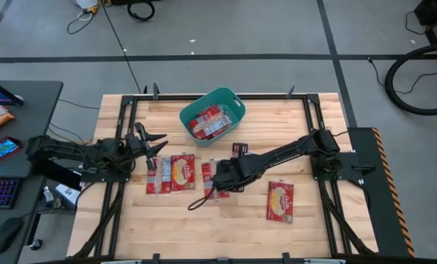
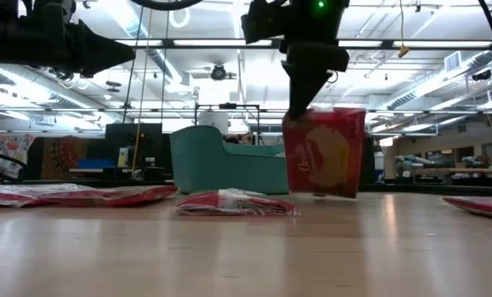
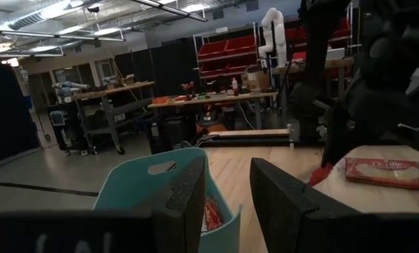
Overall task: Sort popcorn bags into baskets
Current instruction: Put the popcorn bag into the blue bin
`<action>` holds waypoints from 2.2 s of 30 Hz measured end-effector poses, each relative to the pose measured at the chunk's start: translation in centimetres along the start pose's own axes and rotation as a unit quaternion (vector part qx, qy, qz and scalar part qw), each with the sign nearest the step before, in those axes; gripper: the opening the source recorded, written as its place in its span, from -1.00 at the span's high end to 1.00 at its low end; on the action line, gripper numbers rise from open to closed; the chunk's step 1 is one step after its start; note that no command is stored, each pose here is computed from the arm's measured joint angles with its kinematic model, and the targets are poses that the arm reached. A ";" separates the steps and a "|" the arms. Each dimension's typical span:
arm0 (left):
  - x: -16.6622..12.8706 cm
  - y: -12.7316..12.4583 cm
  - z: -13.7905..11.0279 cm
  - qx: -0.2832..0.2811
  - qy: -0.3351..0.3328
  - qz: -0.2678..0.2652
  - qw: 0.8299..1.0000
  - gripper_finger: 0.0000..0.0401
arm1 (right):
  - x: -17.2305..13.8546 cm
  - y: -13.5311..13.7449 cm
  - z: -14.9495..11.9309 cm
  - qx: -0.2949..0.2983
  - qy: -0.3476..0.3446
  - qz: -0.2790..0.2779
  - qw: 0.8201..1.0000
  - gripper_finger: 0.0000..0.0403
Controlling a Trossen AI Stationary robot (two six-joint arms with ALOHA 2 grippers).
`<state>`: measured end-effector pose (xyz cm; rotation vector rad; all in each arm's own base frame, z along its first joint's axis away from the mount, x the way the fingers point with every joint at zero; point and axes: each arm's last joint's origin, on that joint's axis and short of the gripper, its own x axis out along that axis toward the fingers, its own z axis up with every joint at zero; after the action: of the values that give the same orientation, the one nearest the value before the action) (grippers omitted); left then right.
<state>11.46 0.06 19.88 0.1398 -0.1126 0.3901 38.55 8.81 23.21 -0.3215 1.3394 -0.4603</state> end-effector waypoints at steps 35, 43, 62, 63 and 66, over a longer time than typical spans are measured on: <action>1.5 -1.6 -1.2 0.009 0.028 -0.105 0.994 0.41 | -6.8 -11.2 2.8 0.038 -0.051 -0.134 0.989 1.00; 1.5 -1.6 -1.2 0.002 0.030 -0.103 0.994 0.41 | -4.0 -16.1 4.5 0.086 -0.071 -0.123 0.986 1.00; 1.5 -1.6 -1.3 0.016 0.031 -0.104 0.994 0.41 | 6.1 -23.7 6.8 0.243 -0.205 0.102 0.943 0.77; 1.5 -1.6 -1.3 0.016 0.031 -0.103 0.994 0.41 | 6.5 -23.6 6.9 0.246 -0.213 0.113 0.939 0.74; 1.5 -1.6 -1.3 0.024 0.030 -0.102 0.994 0.41 | 7.1 -23.5 7.5 0.250 -0.266 0.162 0.917 0.65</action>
<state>13.54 -0.68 18.66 0.1847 -0.0291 0.1928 43.85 -15.41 29.96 0.1963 0.6864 -0.3809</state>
